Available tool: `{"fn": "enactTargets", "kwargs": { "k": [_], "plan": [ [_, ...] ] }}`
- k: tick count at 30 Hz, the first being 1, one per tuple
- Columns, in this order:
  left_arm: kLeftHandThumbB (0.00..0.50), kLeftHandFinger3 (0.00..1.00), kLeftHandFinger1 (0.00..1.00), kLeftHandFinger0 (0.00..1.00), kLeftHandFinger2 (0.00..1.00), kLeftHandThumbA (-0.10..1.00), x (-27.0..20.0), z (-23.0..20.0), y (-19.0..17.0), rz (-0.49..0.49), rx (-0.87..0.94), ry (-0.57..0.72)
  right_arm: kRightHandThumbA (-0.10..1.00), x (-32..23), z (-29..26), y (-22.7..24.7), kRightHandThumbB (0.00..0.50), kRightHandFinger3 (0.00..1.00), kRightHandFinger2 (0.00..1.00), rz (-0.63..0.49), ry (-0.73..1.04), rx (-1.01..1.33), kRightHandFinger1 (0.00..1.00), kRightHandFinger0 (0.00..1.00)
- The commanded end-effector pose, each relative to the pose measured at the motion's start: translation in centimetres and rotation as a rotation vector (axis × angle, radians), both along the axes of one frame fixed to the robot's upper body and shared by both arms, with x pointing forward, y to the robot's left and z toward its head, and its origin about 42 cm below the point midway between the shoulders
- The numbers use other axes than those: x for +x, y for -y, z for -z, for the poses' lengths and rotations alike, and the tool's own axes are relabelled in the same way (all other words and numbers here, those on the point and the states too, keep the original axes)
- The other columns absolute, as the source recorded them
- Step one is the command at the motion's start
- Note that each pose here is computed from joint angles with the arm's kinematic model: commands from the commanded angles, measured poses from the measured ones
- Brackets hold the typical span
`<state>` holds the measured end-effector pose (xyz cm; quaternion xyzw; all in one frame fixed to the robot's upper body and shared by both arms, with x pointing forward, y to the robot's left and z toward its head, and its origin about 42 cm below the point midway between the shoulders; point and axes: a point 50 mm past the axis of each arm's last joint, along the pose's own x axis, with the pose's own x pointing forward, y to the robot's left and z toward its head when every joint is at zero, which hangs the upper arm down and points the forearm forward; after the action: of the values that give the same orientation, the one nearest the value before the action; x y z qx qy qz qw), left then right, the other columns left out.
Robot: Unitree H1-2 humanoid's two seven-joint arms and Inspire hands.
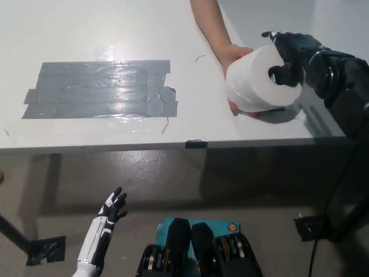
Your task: A person hands over a roll of toilet paper to the robot , and the robot inserts its right thumb into the hole in the centre to grab the roll, and then places it on the balck area on the desk.
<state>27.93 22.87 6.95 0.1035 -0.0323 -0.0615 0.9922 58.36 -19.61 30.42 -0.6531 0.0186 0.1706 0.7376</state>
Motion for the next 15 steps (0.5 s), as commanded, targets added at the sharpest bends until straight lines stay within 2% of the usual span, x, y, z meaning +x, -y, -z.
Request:
{"fn": "enactTargets", "kwargs": {
  "k": [1, 2, 4, 5, 6, 8, 9, 11, 12, 15],
  "plan": [
    [0.084, 1.00, 1.00, 0.94, 1.00, 1.00, 0.6, -0.9, 0.2, 0.026, 0.003, 0.028, -0.09, 0.0, 0.4, -0.9, 0.249, 0.54, 0.44, -0.049, 0.051, -0.043, 0.34, 0.19],
    [0.078, 1.00, 1.00, 0.93, 1.00, 1.00, 0.8, -1.0, 0.1, 0.026, 0.009, 0.034, -0.10, -0.2, 0.9, -0.4, 0.258, 0.37, 0.36, -0.059, 0.080, -0.014, 0.24, 0.04],
    [0.080, 1.00, 1.00, 0.93, 1.00, 1.00, 0.9, -1.1, 0.1, 0.027, 0.011, 0.036, -0.10, -0.2, 1.1, -0.2, 0.241, 0.40, 0.57, -0.053, 0.079, 0.026, 0.34, 0.02],
    [0.077, 1.00, 1.00, 0.93, 1.00, 1.00, 1.0, -1.3, 0.1, 0.031, 0.015, 0.041, -0.10, -0.2, 1.5, 0.6, 0.203, 0.56, 0.86, -0.031, 0.054, 0.143, 0.54, 0.10],
    [0.077, 1.00, 1.00, 0.93, 1.00, 1.00, 1.1, -1.4, 0.1, 0.033, 0.020, 0.045, -0.10, -0.1, 1.6, 0.9, 0.190, 0.67, 0.95, -0.021, 0.045, 0.191, 0.60, 0.12],
    [0.093, 1.00, 1.00, 0.93, 1.00, 1.00, 1.3, -1.6, 0.0, 0.034, 0.021, 0.046, -0.10, 0.0, 1.6, 1.6, 0.172, 0.77, 0.92, 0.030, 0.033, 0.346, 0.65, 0.13],
    [0.095, 1.00, 1.00, 0.93, 1.00, 1.00, 1.5, -1.7, 0.0, 0.036, 0.025, 0.049, -0.10, 0.1, 1.5, 1.8, 0.167, 0.78, 0.90, 0.053, 0.032, 0.408, 0.63, 0.11],
    [0.075, 1.00, 1.00, 0.92, 1.00, 1.00, 1.8, -1.8, 0.0, 0.037, 0.030, 0.060, -0.10, 0.1, 1.0, 2.2, 0.142, 0.89, 0.97, 0.104, 0.019, 0.541, 0.67, 0.12],
    [0.088, 1.00, 1.00, 0.92, 1.00, 1.00, 1.9, -1.8, 0.2, 0.035, 0.024, 0.059, -0.10, 0.2, 0.7, 2.5, 0.144, 0.92, 0.98, 0.125, 0.014, 0.597, 0.67, 0.12],
    [0.105, 1.00, 1.00, 0.92, 1.00, 1.00, 1.9, -1.7, 0.2, 0.031, 0.019, 0.055, -0.10, 0.2, 0.6, 3.0, 0.136, 1.00, 1.00, 0.169, -0.008, 0.756, 0.75, 0.24]
  ]
}}
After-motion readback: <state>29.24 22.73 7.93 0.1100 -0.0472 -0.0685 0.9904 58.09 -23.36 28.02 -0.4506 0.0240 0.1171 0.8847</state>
